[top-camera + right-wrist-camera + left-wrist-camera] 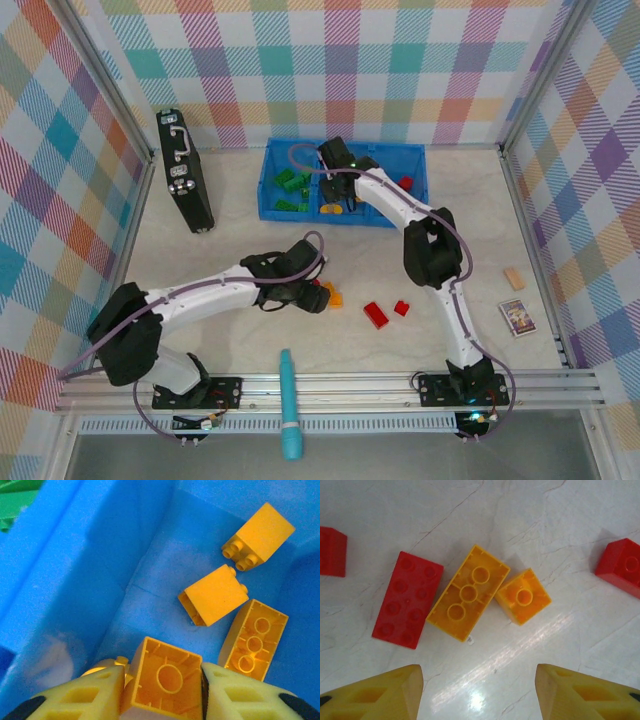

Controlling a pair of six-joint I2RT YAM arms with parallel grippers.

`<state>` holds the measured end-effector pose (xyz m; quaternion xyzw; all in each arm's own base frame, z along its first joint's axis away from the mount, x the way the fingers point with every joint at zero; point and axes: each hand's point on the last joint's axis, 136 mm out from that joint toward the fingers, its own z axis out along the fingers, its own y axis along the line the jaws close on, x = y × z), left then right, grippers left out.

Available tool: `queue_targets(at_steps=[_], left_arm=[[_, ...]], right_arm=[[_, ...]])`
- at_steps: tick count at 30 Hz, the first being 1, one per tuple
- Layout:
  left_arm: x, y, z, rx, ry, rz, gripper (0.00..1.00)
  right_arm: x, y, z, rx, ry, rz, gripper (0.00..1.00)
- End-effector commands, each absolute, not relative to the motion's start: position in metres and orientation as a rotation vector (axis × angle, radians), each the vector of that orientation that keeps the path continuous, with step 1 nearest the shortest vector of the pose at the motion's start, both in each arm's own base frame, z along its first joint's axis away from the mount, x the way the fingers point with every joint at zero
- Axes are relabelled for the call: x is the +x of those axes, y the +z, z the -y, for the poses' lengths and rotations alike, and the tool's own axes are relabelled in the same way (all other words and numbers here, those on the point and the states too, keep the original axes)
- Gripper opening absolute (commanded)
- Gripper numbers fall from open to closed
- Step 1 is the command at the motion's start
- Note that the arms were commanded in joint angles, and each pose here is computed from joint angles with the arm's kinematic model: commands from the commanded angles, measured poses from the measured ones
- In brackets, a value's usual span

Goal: Sort the legos into containers by color
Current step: Place the lego in the container.

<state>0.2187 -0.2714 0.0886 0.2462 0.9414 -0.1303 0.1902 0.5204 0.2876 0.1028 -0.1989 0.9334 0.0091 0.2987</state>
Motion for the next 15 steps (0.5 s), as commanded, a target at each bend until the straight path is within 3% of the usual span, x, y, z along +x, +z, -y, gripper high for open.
queue_targets(at_steps=[1,15], left_arm=[[0.229,0.093,0.291,0.658,-0.344,-2.609,0.61],[0.234,0.070,0.282,0.467,-0.100,-2.785,0.63]], right_arm=[[0.538,0.116,-0.286,-0.545,0.008,-2.414,0.45],[0.540,0.126,-0.286,-0.554,0.065,-2.387,0.69]])
